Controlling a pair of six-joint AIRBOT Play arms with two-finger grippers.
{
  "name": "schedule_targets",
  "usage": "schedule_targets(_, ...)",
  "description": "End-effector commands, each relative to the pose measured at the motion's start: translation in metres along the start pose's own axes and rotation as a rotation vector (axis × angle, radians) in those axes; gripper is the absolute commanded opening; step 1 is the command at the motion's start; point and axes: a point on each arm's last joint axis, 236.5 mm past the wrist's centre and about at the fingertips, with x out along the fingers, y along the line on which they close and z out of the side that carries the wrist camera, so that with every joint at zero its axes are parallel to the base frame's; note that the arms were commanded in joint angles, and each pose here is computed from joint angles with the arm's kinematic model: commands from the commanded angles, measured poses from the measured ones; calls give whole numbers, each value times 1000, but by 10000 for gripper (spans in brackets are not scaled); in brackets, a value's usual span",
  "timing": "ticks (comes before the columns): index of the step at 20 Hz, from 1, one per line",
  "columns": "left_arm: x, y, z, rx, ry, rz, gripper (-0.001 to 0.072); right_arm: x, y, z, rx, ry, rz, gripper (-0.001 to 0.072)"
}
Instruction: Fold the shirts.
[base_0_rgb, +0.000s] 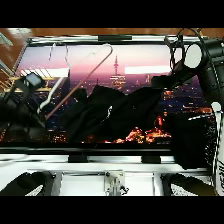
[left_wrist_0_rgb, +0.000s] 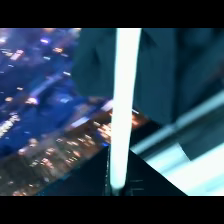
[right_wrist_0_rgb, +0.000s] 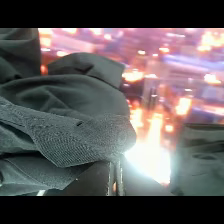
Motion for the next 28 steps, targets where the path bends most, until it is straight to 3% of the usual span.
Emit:
schedule_targets(1, -22, -46, -38, 152, 55, -63, 43, 0, -8, 6, -40, -25, -10, 62)
schedule_targets(11, 17, -64, 6, 366, 57, -31, 43, -37, 29, 45, -65, -262, 148, 63)
schedule_targets(18, 41, -67, 32, 356, 31, -25, 43, -66, 39, 44, -91, -329, 195, 63)
schedule_targets(28, 63, -101, 77, 227, -102, -190, 43, -183, 112, 26, -300, -600, 521, 62)
